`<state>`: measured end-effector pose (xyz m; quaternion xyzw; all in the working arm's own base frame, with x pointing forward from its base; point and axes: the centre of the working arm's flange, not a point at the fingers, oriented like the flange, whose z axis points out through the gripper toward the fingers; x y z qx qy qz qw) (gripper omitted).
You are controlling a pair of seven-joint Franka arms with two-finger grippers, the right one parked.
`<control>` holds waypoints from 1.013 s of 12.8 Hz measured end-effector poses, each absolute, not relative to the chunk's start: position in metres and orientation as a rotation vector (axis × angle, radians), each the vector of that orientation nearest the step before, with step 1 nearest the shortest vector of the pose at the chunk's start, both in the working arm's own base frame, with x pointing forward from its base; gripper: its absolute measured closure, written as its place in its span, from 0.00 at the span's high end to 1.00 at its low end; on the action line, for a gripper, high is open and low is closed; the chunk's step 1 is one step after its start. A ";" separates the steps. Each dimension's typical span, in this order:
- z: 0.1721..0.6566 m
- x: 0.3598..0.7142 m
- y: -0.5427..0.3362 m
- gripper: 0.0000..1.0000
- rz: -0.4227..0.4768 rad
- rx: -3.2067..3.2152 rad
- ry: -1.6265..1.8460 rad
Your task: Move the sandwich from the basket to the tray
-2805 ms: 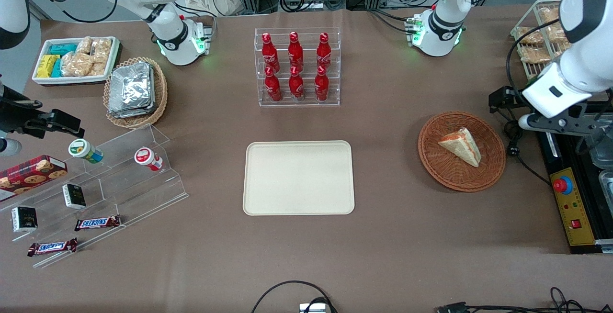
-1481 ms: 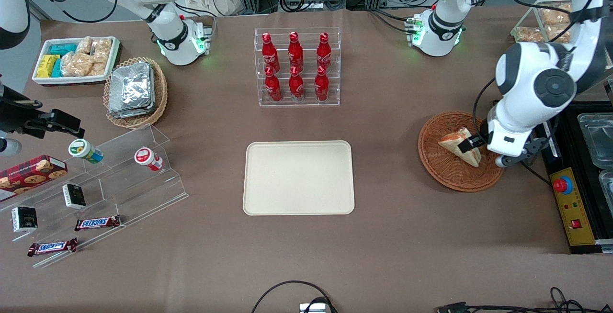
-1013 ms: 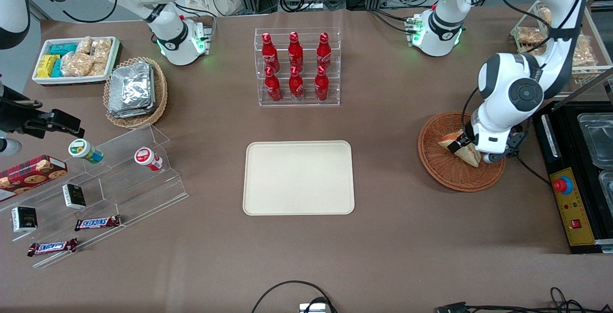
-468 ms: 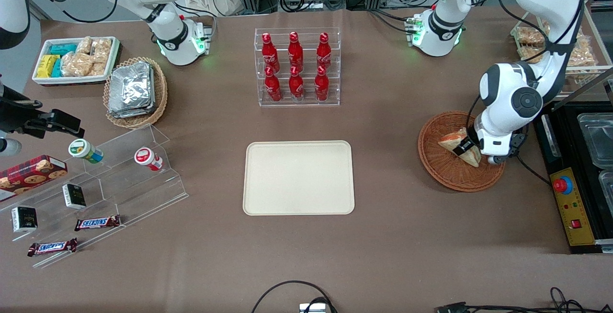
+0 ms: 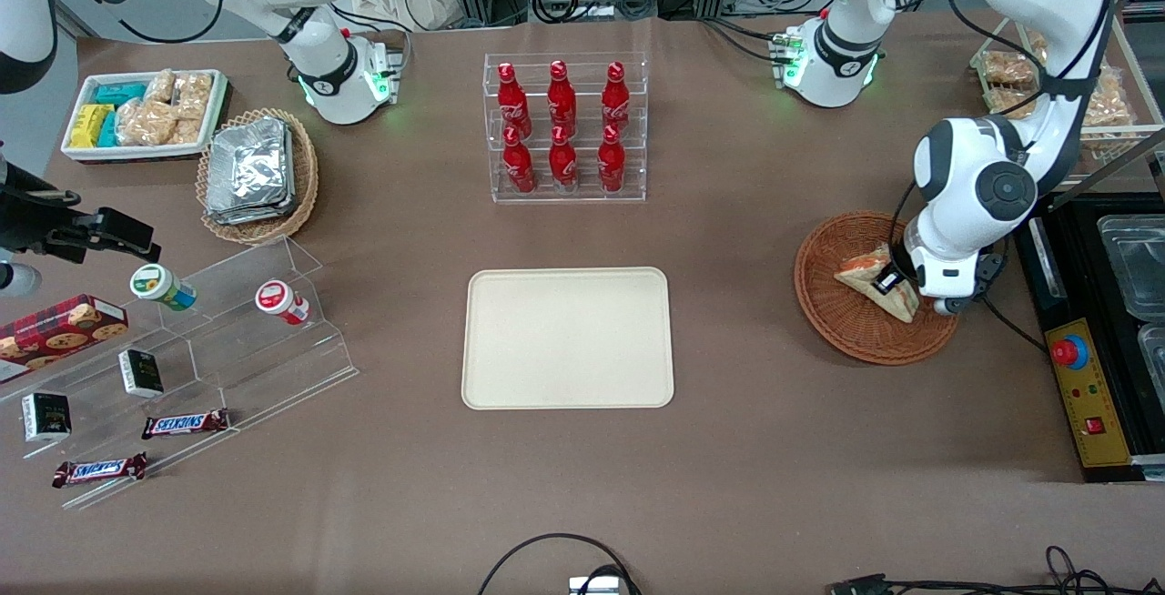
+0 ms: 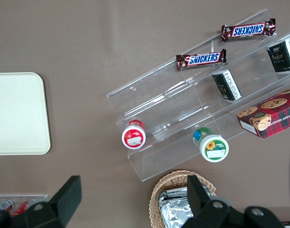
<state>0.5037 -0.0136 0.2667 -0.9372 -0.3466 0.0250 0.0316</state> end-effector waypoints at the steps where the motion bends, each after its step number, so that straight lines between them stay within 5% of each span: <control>1: 0.287 0.509 -0.018 0.33 0.100 -2.885 -1.023; 4: 0.372 0.534 -0.074 0.20 0.140 -2.910 -0.843; 7: 0.440 0.547 -0.171 0.20 0.145 -3.024 -0.622; 10: 0.417 0.552 -0.278 0.20 0.192 -3.111 -0.193; 13: 0.333 0.558 -0.367 0.20 0.261 -3.080 0.093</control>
